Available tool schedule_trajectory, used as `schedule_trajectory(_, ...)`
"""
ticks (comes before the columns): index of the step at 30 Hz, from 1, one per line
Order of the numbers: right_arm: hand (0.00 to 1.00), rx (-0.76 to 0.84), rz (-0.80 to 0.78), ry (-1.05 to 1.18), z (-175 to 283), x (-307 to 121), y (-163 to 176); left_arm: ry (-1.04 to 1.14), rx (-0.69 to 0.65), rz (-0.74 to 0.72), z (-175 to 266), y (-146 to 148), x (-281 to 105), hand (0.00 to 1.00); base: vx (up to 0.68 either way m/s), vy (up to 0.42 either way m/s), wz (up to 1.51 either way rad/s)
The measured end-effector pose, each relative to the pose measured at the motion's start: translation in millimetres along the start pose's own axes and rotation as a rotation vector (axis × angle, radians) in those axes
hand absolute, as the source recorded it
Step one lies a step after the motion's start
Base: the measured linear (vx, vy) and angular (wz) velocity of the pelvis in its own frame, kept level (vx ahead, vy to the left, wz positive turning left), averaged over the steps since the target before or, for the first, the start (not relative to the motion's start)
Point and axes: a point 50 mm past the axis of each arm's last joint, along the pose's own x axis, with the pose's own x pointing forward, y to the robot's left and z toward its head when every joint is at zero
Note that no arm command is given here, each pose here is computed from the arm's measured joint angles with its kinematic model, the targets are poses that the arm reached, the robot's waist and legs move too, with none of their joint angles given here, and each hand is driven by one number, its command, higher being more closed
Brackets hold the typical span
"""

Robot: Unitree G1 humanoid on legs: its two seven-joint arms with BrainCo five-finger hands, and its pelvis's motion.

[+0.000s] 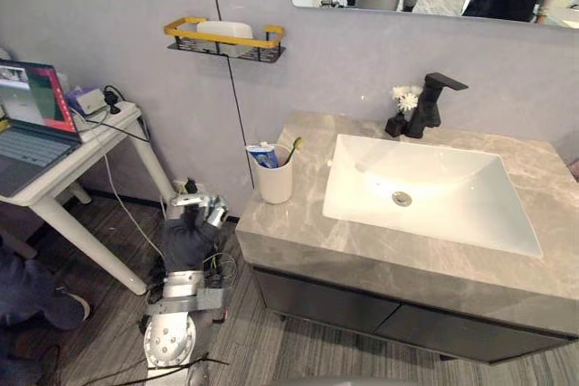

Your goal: Organize washtable

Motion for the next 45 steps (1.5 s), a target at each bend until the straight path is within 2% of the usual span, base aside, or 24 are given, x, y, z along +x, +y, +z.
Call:
schedule_trajectory(9,0.00,-0.050,0.032,-0.023,4,-1,0,0.140,-0.064,-0.139,-34,-23,7,1.00,0.01,-0.005,-0.11)
schedule_trajectory(18,0.00,-0.083,0.074,-0.060,10,-3,5,0.115,0.039,-0.228,-37,-35,23,1.00,0.01,0.004,-0.07)
schedule_trajectory(45,0.00,-0.130,0.179,-0.166,29,-9,26,0.057,0.081,-0.210,-29,-39,40,1.00,0.00,-0.003,-0.03)
